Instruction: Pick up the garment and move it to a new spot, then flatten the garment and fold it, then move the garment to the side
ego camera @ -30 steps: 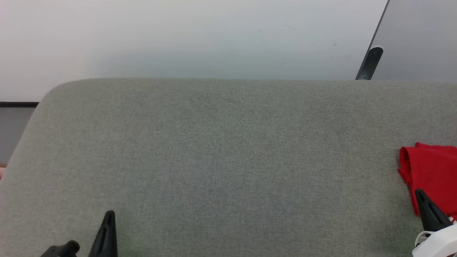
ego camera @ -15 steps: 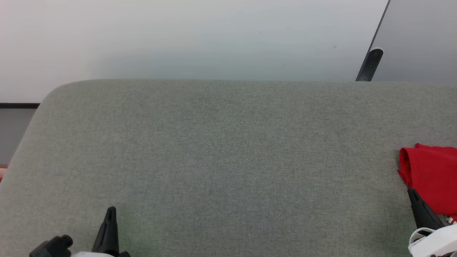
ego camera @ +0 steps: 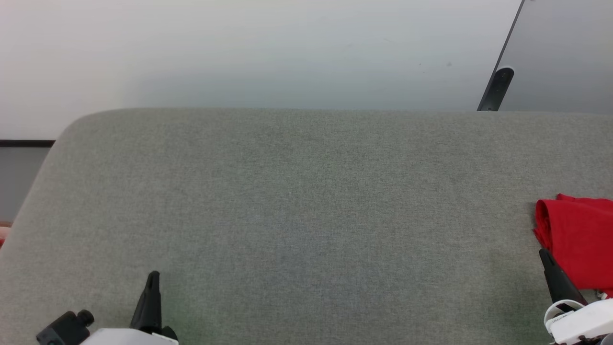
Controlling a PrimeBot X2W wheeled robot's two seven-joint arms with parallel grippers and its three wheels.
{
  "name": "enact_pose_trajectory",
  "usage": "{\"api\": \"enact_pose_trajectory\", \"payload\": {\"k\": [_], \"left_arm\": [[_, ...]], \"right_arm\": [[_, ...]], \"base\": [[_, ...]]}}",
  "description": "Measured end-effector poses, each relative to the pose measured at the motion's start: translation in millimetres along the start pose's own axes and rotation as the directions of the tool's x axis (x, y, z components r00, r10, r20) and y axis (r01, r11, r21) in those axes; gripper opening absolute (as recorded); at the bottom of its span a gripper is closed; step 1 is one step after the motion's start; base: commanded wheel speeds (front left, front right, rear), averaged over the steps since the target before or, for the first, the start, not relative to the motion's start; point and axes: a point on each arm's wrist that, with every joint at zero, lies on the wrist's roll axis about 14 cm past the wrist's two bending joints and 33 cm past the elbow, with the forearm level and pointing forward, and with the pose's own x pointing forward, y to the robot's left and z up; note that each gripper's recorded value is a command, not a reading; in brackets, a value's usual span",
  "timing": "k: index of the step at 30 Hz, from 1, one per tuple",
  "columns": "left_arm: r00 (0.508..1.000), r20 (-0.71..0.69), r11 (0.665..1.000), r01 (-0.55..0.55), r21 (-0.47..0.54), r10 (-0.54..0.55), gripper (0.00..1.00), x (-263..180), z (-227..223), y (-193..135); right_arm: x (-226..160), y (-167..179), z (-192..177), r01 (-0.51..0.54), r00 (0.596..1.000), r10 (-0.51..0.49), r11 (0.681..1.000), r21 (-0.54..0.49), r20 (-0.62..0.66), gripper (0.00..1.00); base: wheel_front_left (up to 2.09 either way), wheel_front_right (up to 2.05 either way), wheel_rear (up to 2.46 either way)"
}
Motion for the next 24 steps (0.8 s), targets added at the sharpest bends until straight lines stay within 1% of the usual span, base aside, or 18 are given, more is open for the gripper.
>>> {"api": "enact_pose_trajectory", "payload": {"k": [12,24], "left_arm": [[1.0,-0.01,0.988,0.003,-0.154,-0.004,0.0,5,-1,-4],[1.0,-0.018,0.958,0.008,-0.286,-0.014,0.0,8,-1,-8]], "right_arm": [[4,7,-1,-0.022,1.0,0.019,0.988,0.156,0.021,0.0],[6,11,-2,-0.039,0.999,0.03,0.956,0.29,0.038,0.0]], "base": [[0.0,0.0,0.0],[0.0,0.0,0.0]]}}
